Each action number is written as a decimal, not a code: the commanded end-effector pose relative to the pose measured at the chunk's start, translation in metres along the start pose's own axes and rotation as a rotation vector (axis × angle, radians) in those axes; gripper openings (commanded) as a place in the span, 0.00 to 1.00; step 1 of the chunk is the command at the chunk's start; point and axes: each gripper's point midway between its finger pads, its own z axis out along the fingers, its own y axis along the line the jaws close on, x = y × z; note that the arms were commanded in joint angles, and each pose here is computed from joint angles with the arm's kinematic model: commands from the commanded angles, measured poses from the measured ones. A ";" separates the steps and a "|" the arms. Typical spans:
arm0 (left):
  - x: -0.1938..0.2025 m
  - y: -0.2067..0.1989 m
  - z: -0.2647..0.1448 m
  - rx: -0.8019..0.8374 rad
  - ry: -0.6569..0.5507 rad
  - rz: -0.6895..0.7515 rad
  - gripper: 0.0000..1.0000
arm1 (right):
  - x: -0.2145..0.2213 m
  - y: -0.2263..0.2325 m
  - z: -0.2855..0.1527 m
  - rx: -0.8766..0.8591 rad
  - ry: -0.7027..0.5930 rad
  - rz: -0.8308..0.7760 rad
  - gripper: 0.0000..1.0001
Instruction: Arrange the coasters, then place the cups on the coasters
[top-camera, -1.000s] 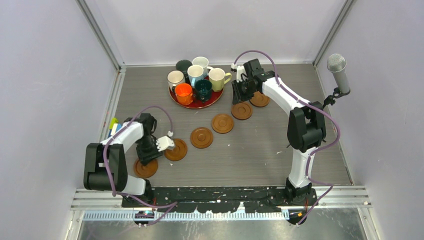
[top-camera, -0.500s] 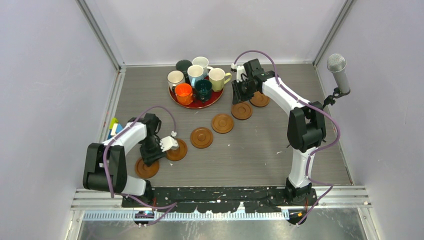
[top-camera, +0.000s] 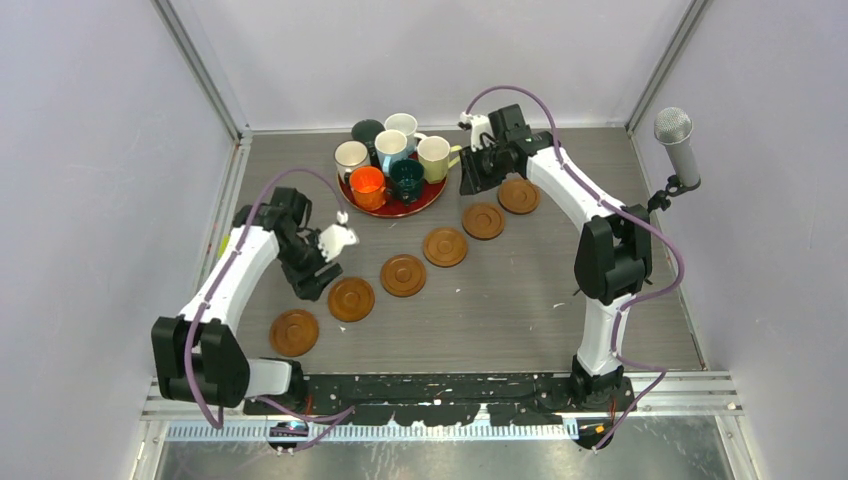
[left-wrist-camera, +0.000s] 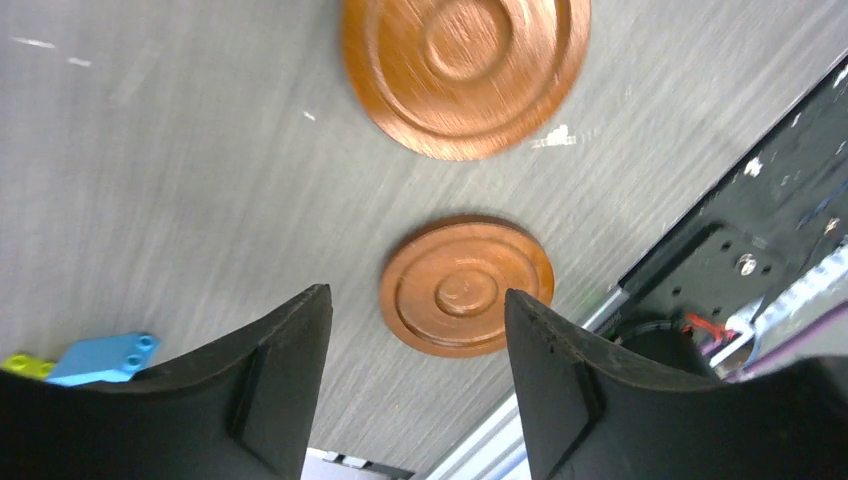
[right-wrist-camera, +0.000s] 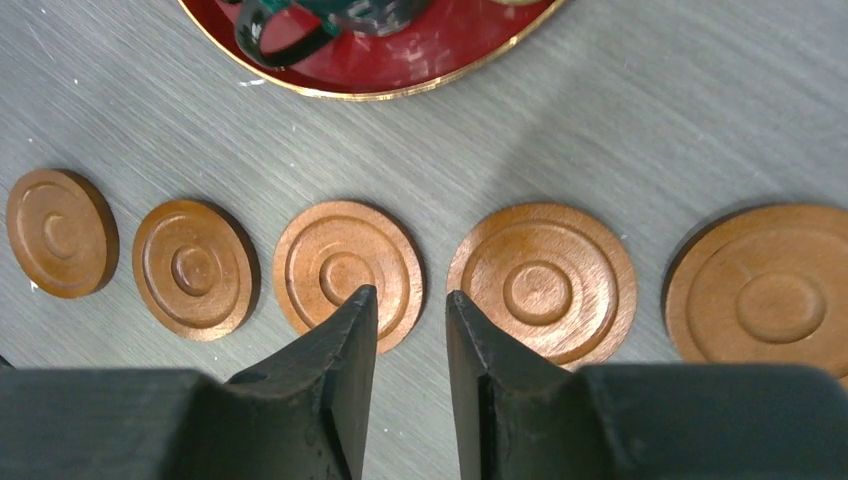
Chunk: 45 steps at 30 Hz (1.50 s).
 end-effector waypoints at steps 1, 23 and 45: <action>-0.048 0.004 -0.043 -0.056 -0.200 -0.143 0.69 | -0.053 0.010 -0.027 -0.007 -0.149 -0.126 0.39; -0.104 0.061 -0.114 -0.199 -0.562 -0.517 1.00 | -0.086 -0.074 0.018 -0.034 -0.048 -0.867 0.80; -0.098 0.069 -0.108 -0.163 -0.555 -0.547 1.00 | -0.106 -0.078 0.088 -0.042 -0.163 -0.983 0.79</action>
